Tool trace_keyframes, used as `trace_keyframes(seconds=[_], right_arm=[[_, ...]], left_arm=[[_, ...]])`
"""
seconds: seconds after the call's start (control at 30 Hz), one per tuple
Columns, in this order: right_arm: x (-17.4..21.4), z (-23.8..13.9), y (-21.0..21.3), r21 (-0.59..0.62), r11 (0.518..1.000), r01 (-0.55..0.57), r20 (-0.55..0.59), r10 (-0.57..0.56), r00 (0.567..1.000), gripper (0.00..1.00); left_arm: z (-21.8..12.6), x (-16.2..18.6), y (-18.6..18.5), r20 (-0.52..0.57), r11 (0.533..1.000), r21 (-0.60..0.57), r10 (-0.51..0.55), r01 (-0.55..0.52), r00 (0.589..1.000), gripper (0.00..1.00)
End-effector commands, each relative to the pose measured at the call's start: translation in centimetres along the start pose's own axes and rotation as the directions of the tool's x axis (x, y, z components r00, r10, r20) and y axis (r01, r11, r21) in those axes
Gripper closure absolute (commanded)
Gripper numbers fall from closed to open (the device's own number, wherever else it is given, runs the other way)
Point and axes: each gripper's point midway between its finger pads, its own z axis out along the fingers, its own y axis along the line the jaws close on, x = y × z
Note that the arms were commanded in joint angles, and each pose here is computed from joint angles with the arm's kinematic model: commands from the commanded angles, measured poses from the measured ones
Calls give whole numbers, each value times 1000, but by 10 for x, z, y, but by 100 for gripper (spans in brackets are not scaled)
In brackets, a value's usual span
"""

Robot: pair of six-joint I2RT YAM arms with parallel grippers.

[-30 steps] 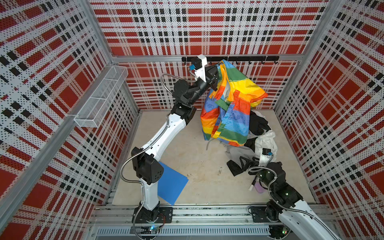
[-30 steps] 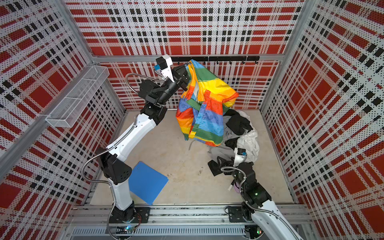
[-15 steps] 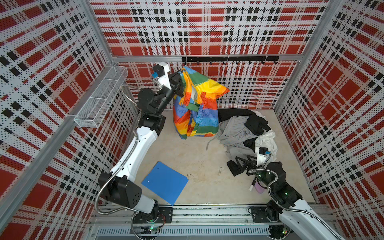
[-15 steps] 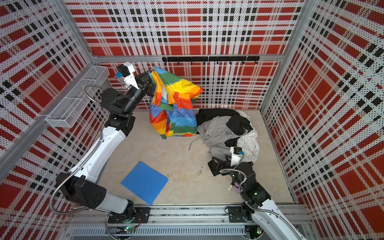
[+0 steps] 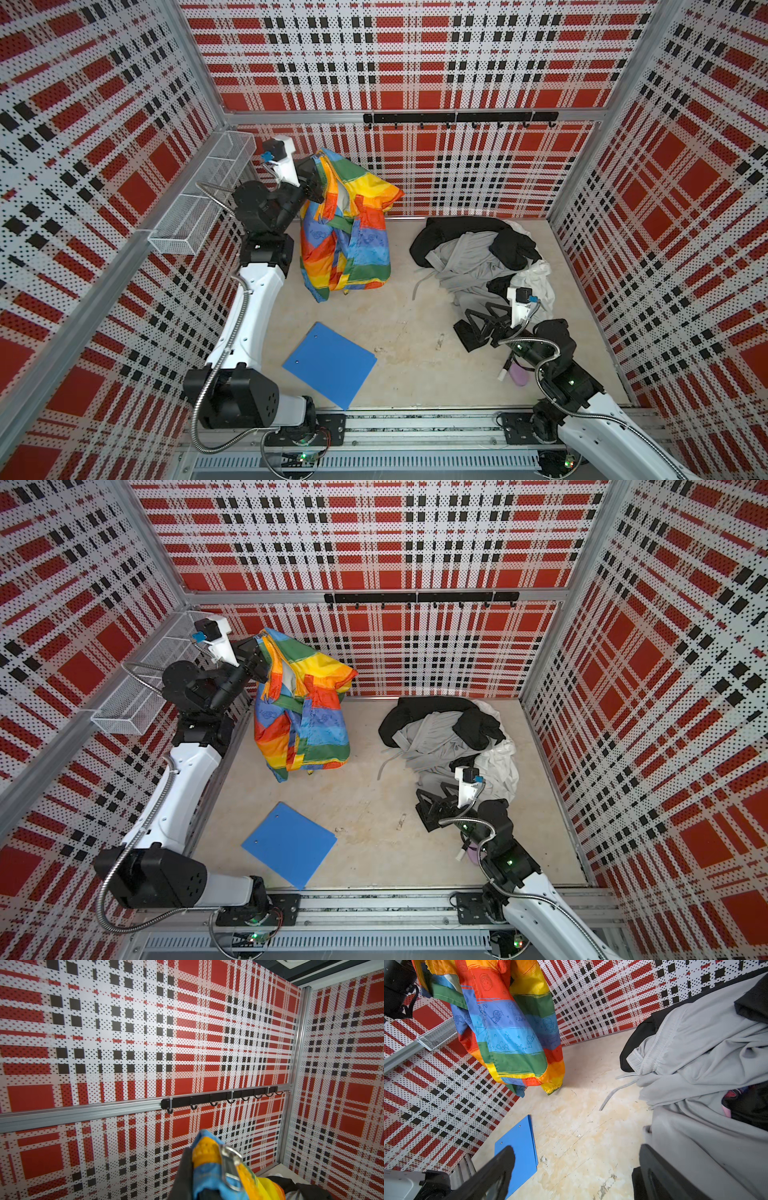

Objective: Pick out a specific cloth from the pile
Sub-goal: 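Carry the rainbow jacket with the left gripper away from the clothes pile, then lower the rainbow jacket onto the floor beside the wall with the left gripper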

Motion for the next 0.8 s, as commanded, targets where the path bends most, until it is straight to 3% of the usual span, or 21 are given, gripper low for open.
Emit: trace_keyframes(seconds=[0.0, 0.2, 0.57, 0.77], right_arm=[[-29, -2, 22, -59, 997, 40, 66, -36, 997, 0], [-35, -3, 23, -56, 998, 40, 84, -35, 996, 0], [-30, -4, 19, -37, 998, 42, 67, -40, 997, 0], [-24, -3, 15, -29, 999, 35, 60, -34, 998, 0]], left_arm=[[-6, -50, -2, 93, 995, -10, 95, -94, 991, 100], [6, -22, 16, 41, 995, -40, 92, -91, 995, 100], [-12, 81, 67, -155, 986, -155, 42, -66, 987, 100], [-15, 103, 85, -189, 985, -168, 1, -33, 982, 100]])
